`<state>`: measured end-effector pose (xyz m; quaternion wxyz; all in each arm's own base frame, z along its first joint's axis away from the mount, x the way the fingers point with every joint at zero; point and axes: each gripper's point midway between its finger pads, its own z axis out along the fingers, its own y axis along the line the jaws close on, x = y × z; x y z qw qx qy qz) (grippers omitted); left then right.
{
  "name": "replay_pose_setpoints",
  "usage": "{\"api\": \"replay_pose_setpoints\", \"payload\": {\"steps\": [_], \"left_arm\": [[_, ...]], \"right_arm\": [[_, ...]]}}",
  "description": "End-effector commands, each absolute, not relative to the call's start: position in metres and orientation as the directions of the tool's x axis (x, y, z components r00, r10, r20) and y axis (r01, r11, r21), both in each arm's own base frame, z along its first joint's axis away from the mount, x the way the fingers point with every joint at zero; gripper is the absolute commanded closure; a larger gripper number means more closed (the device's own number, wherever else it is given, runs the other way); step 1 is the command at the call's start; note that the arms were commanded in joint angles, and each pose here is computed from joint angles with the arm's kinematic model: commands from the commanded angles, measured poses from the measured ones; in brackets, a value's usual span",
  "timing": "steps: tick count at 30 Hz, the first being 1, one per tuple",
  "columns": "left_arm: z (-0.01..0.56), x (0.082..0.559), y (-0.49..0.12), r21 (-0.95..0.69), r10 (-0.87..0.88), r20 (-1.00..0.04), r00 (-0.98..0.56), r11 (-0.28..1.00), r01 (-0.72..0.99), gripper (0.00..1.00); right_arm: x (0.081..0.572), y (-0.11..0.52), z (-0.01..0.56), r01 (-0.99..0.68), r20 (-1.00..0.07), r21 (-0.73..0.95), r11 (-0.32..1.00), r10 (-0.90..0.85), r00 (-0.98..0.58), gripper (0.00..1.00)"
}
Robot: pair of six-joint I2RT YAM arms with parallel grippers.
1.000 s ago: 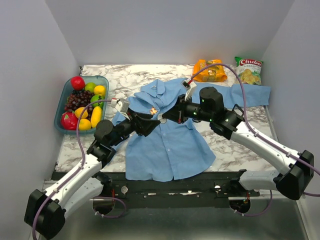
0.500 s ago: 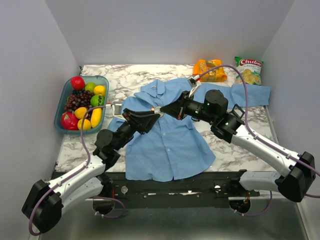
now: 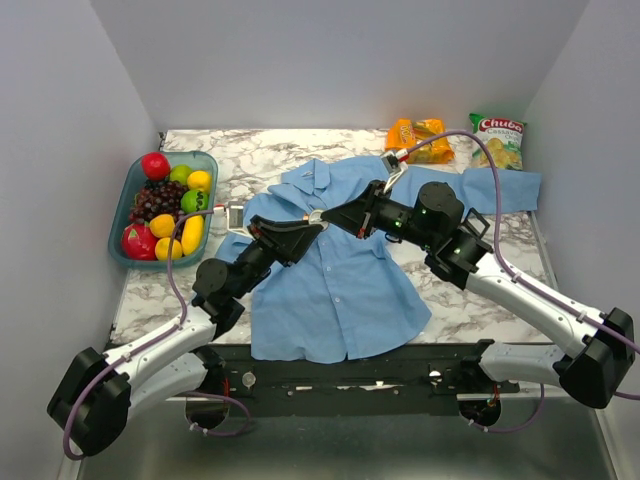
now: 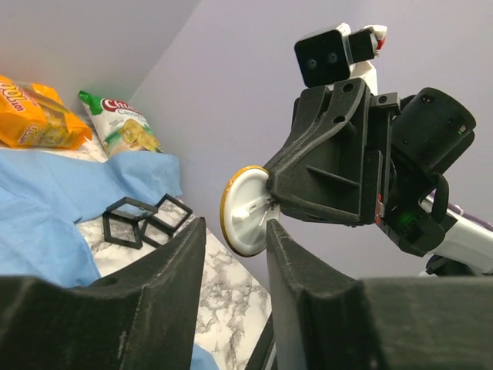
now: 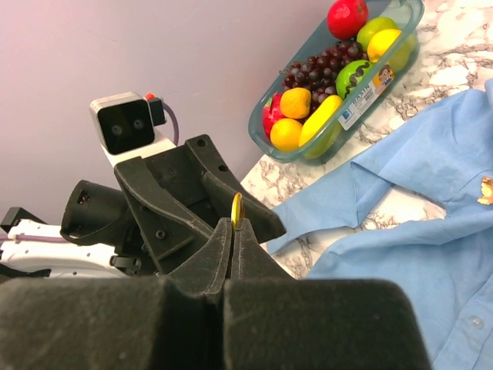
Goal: Pin the brooch onto the clothing
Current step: Adjust the brooch.
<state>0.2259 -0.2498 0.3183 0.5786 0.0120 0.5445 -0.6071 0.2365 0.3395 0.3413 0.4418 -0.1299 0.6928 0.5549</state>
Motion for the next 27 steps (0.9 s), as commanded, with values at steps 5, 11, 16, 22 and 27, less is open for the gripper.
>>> {"api": "replay_pose_setpoints", "payload": {"steps": [5,11,16,22,27], "left_arm": [[0.332,0.216,-0.248,-0.619,-0.715,-0.627,-0.31,0.215,0.755,0.78],[0.337,0.211,-0.252,-0.614,-0.711,-0.623,-0.327,0.184,0.768,0.76],[0.337,0.209,-0.257,-0.607,-0.698,-0.629,-0.341,0.168,0.777,0.76],[0.34,0.206,-0.261,-0.606,-0.7,-0.619,-0.356,0.137,0.783,0.74],[0.339,0.205,-0.269,-0.612,-0.689,-0.617,-0.379,0.118,0.782,0.67]], "right_arm": [[0.236,0.334,0.35,-0.672,-0.752,0.657,0.341,0.358,-0.553,0.99],[0.239,0.328,0.35,-0.652,-0.739,0.67,0.354,0.397,-0.544,0.99],[0.24,0.329,0.351,-0.649,-0.735,0.674,0.352,0.403,-0.545,0.99],[0.243,0.324,0.349,-0.633,-0.726,0.683,0.364,0.431,-0.536,0.99],[0.244,0.324,0.35,-0.63,-0.716,0.691,0.354,0.451,-0.532,0.99]]}}
